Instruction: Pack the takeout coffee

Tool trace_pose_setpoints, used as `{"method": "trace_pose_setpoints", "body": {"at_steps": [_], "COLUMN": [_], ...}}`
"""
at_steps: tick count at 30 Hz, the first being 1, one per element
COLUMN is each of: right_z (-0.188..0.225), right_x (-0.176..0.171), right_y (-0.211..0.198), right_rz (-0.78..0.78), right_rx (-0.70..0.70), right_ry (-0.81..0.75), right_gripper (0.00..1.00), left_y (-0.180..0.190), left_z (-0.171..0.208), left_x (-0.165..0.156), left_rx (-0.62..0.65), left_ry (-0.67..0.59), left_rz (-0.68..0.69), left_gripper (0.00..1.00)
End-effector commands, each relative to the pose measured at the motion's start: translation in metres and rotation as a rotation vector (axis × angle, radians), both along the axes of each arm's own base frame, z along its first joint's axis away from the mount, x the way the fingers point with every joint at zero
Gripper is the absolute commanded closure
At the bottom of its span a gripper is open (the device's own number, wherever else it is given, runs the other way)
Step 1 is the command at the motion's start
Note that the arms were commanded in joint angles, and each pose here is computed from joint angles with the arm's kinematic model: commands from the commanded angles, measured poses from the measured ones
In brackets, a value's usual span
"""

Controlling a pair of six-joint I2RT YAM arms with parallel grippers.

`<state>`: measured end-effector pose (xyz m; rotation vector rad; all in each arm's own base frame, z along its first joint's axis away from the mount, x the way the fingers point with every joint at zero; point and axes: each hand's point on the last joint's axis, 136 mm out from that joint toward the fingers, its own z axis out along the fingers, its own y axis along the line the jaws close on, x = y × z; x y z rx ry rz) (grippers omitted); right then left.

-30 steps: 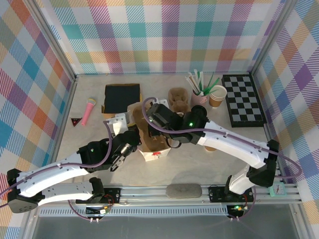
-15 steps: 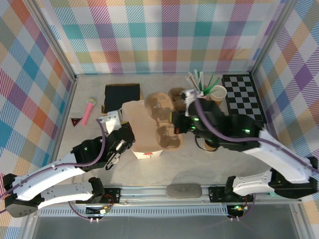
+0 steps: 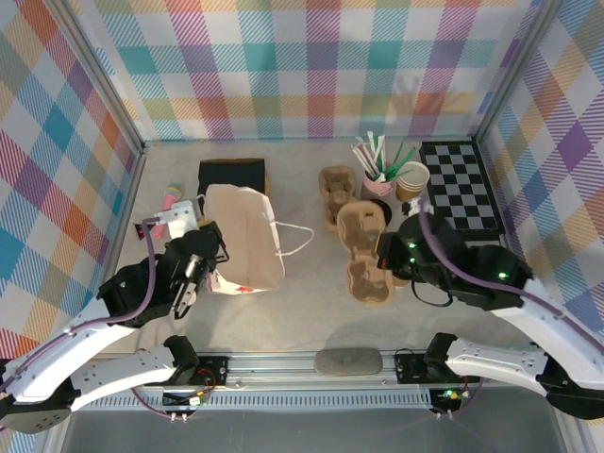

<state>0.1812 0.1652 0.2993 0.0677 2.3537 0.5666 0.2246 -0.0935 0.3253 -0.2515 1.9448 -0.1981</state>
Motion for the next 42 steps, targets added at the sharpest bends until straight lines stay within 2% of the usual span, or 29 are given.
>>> {"method": "trace_pose_setpoints", "body": {"at_steps": [1,6,17,20,21,24,25,29,30,31,36,38,42], "right_z": [-0.03,-0.077,-0.158,-0.177,-0.18,-0.172,-0.164,-0.133,-0.127,-0.125,-0.138,-0.144,-0.152], "right_x": [-0.01,-0.006,0.024,0.028,0.029,0.032,0.034,0.038,0.034,0.022,0.007,-0.01,-0.008], "right_y": [0.01,0.057,0.105,0.104,0.098,0.078,0.073,0.068,0.075,0.086,0.088,0.091,0.094], "right_rz": [0.004,0.094,0.072,0.05,0.042,0.066,0.099,0.344,0.453,0.63,1.041,1.243,1.416], "right_rx": [0.071,0.134,0.195,0.16,0.098,-0.096,-0.149,-0.344,-0.361,-0.371,-0.555,-0.558,-0.639], "right_ry": [0.126,0.26,0.433,0.457,0.45,0.402,0.371,0.219,0.187,0.164,0.03,-0.04,-0.266], "right_gripper": [0.99,1.0,1.0,0.85,0.8,0.48,0.44,0.39,0.39,0.39,0.37,0.37,0.28], "left_y": [0.017,0.02,0.028,0.03,0.031,0.032,0.032,0.032,0.032,0.031,0.03,0.03,0.034], "left_z": [0.008,0.009,0.007,0.006,0.007,0.007,0.008,0.009,0.009,0.009,0.006,0.006,0.008], "left_x": [-0.006,-0.01,-0.021,-0.022,-0.022,-0.023,-0.024,-0.024,-0.024,-0.024,-0.024,-0.025,-0.028], "left_rx": [0.038,0.029,-0.001,-0.007,-0.01,-0.014,-0.018,-0.023,-0.023,-0.024,-0.032,-0.038,-0.043], "left_ry": [-0.002,0.0,0.007,0.003,0.001,-0.002,-0.004,-0.01,-0.01,-0.011,-0.009,-0.008,-0.012], "left_rz": [0.008,-0.008,-0.024,-0.02,-0.019,-0.019,-0.02,-0.025,-0.026,-0.027,-0.032,-0.039,-0.038], "left_gripper": [0.91,0.91,0.91,0.91,0.91,0.91,0.91,0.91,0.91,0.91,0.91,0.91,0.92]}}
